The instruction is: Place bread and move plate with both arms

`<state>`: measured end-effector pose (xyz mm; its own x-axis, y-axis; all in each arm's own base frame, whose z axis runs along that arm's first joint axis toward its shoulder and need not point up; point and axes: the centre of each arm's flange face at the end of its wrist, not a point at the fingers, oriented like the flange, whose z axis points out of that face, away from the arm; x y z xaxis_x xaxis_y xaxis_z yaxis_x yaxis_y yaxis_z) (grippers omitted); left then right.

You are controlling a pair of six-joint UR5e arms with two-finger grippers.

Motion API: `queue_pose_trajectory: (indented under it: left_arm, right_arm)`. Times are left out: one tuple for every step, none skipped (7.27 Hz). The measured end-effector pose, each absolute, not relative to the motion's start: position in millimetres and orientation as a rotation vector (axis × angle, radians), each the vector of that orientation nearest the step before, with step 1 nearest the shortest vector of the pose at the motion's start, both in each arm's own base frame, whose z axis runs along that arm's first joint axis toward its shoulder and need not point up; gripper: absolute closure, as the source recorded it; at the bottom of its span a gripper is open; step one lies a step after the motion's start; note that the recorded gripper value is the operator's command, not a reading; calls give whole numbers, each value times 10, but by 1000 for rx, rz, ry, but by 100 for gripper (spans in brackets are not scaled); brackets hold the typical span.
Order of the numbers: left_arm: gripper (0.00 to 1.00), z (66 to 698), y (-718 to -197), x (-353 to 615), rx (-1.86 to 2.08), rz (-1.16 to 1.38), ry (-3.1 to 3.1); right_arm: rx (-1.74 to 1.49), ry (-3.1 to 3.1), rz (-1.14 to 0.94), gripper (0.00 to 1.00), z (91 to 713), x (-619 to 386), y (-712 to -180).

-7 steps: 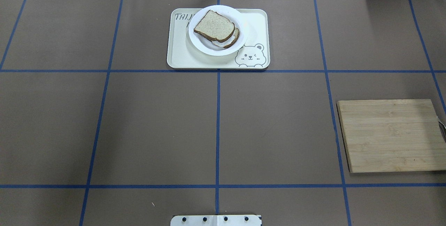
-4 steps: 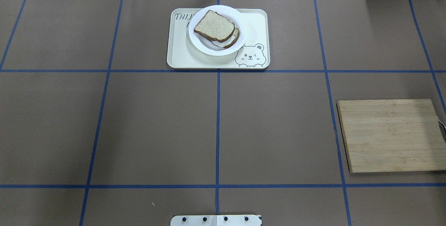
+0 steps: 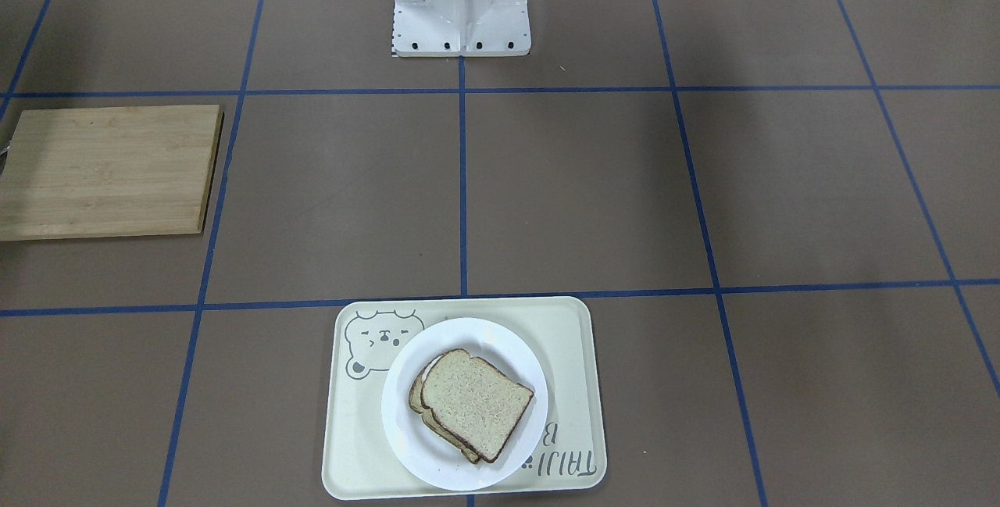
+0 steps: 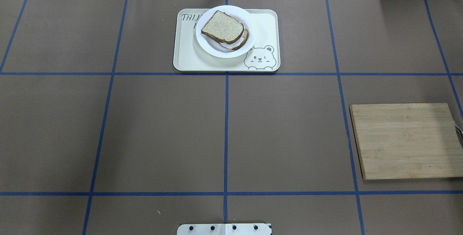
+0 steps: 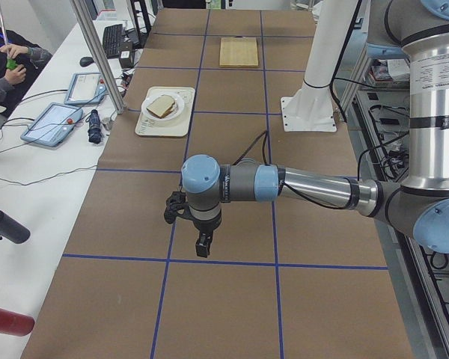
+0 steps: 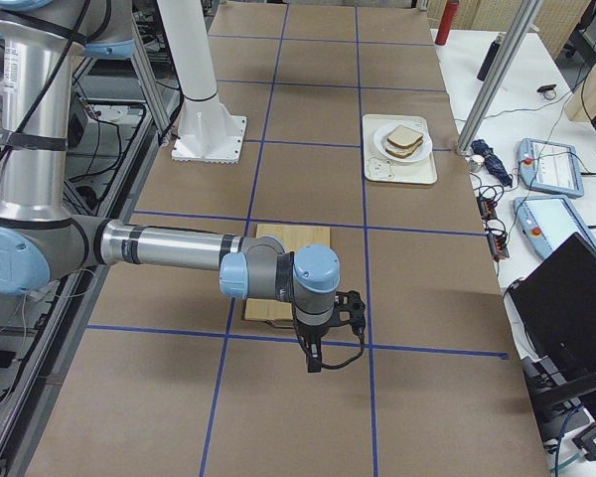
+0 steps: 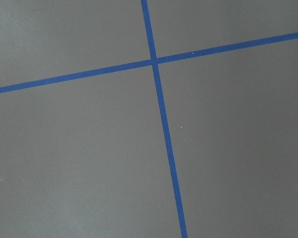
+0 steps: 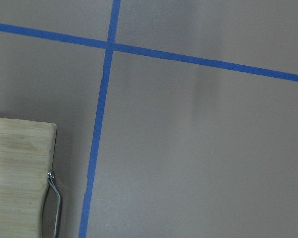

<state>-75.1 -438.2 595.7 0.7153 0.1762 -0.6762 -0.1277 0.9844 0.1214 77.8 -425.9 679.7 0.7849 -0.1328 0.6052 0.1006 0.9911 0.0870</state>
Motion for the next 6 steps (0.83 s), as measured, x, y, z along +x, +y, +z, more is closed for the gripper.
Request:
queue_pose_trajectory:
  left_arm:
    - [2, 5958, -4382, -751, 67, 168, 755]
    - [2, 5960, -4381, -751, 66, 168, 755]
    - [2, 5968, -4377, -751, 64, 167, 756]
    - [2, 5975, -4370, -751, 62, 166, 756]
    - [2, 5980, -4363, -751, 61, 166, 756]
    - [2, 5986, -4357, -750, 60, 165, 756]
  right_arm:
    - [52, -656, -126, 0, 6794, 779, -4258]
    - [52, -656, -126, 0, 6790, 779, -4258]
    - [53, -656, -127, 0, 6787, 779, -4259]
    - [53, -656, -127, 0, 6785, 777, -4259]
    - [53, -656, -127, 0, 6785, 776, -4259]
    - [53, -656, -127, 0, 6788, 778, -4258]
